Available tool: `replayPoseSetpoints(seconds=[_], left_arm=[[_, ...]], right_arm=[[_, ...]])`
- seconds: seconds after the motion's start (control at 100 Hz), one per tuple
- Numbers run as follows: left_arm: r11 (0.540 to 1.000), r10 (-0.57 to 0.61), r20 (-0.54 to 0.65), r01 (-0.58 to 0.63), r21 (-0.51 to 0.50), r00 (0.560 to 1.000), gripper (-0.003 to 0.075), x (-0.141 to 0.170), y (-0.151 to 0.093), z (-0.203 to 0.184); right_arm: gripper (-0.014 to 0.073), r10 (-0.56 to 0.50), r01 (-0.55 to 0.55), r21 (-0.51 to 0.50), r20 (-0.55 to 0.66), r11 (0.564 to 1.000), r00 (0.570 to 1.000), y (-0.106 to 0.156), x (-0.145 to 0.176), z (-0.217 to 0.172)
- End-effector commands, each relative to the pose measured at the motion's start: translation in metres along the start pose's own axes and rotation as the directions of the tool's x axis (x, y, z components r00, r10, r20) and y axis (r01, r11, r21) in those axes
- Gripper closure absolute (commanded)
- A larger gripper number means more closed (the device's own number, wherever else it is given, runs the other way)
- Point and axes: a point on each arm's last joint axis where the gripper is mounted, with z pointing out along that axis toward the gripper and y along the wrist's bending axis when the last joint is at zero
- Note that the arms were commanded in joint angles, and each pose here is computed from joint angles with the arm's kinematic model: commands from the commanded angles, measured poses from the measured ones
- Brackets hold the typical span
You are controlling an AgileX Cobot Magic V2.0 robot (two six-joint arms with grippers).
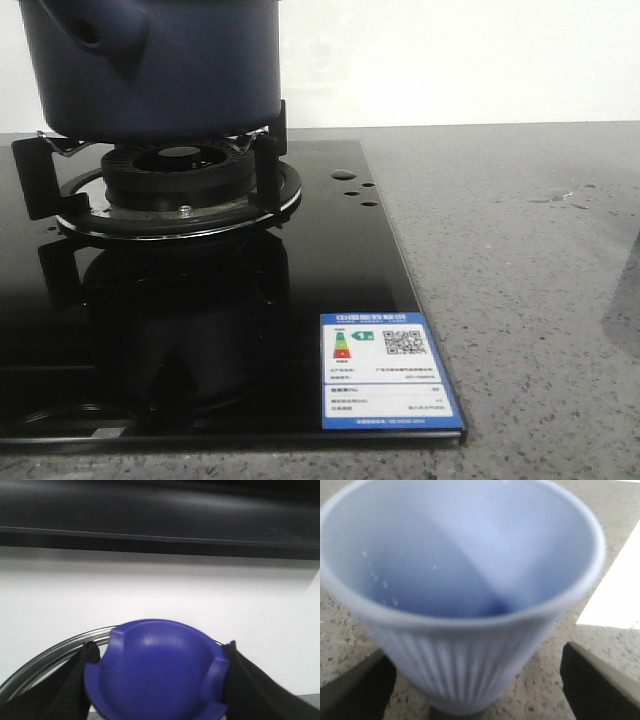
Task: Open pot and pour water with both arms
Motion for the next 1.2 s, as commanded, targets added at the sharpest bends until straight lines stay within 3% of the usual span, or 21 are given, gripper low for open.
replayPoseSetpoints(seconds=[0.0,0.28,0.37,0.54,0.83,1.19], left_arm=[[1.000,-0.001,0.166,0.000,0.004,0.986,0.0382,-0.026,-0.001,-0.006],[1.000,-0.002,0.185,0.000,0.006,0.983,0.0382,-0.028,-0.001,-0.006],[1.000,-0.003,0.195,0.002,0.007,0.981,0.0382,-0.029,-0.001,-0.006],[1.000,-0.021,0.190,0.017,0.021,0.982,0.0382,-0.028,-0.004,-0.006],[0.988,-0.052,0.147,0.029,0.152,0.988,0.0382,-0.019,-0.033,-0.001],[0.959,-0.060,0.052,0.043,0.281,0.997,0.0382,0.009,-0.071,0.020]], right_arm=[[-0.0008,0.012,-0.012,-0.004,0.108,1.000,0.994,0.002,-0.013,-0.013],[-0.0005,0.054,-0.058,0.028,0.120,0.998,0.991,0.006,0.006,-0.047],[-0.0005,0.114,-0.118,0.030,0.101,0.993,0.988,0.007,0.011,-0.050],[-0.0005,0.122,-0.121,-0.011,0.065,0.993,0.990,0.017,0.017,-0.057],[-0.0005,0.092,-0.077,-0.142,0.096,0.987,0.991,0.037,0.013,-0.069],[-0.0005,0.069,-0.052,-0.191,0.081,0.980,0.994,0.045,0.014,-0.071]])
